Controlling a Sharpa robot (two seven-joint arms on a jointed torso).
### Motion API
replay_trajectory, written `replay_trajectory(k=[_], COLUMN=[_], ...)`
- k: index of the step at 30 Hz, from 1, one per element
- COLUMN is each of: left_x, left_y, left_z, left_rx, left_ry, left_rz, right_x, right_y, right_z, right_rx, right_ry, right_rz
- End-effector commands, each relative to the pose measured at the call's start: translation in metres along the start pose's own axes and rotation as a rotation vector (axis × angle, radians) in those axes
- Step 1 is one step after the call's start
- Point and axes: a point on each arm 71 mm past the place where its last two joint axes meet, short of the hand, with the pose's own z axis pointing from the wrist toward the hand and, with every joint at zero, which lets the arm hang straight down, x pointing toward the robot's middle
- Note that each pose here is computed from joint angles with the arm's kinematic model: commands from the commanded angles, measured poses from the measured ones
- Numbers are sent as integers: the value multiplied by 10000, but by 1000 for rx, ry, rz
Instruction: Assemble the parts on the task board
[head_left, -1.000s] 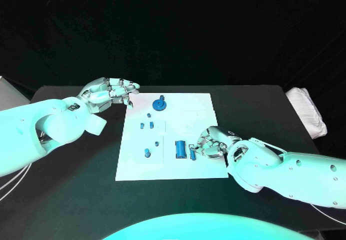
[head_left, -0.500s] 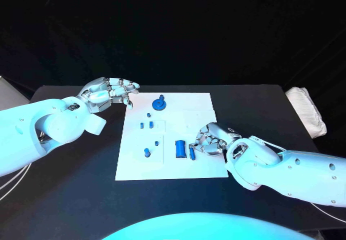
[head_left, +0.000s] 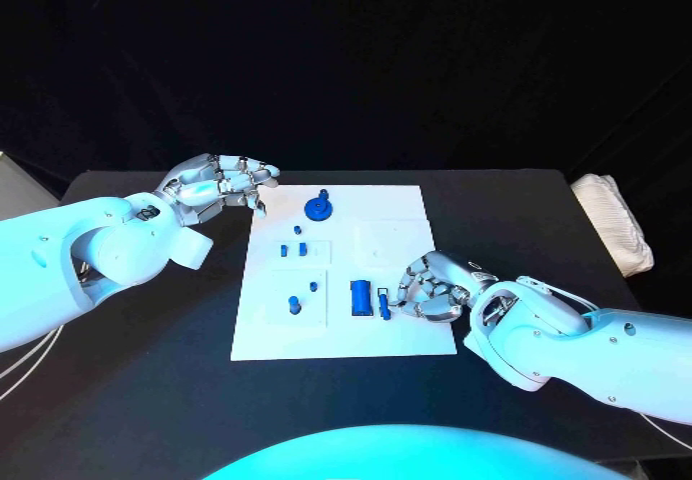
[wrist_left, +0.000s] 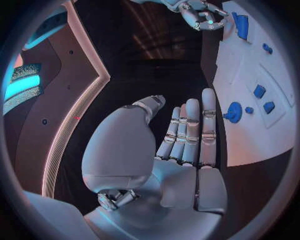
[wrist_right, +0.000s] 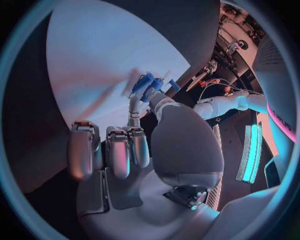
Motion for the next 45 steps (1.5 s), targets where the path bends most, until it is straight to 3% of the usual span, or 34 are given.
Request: replay_trajectory(k=[1, 20, 32, 45], left_x=[18, 8, 1, 7], left_y=[-7, -7, -5, -1], left_z=[3, -5, -8, -8], left_rx=[7, 6, 4, -2], left_ry=[19, 17, 16, 21], left_rz=[-1, 0, 0, 0], right_x=[72, 116, 78, 100], right_y=[9, 6, -35, -24], right_z=[-26, -36, -3, 55], right_rx=[-18, 5, 41, 51], right_ry=[87, 99, 31, 26], right_rz=[-2, -6, -7, -14])
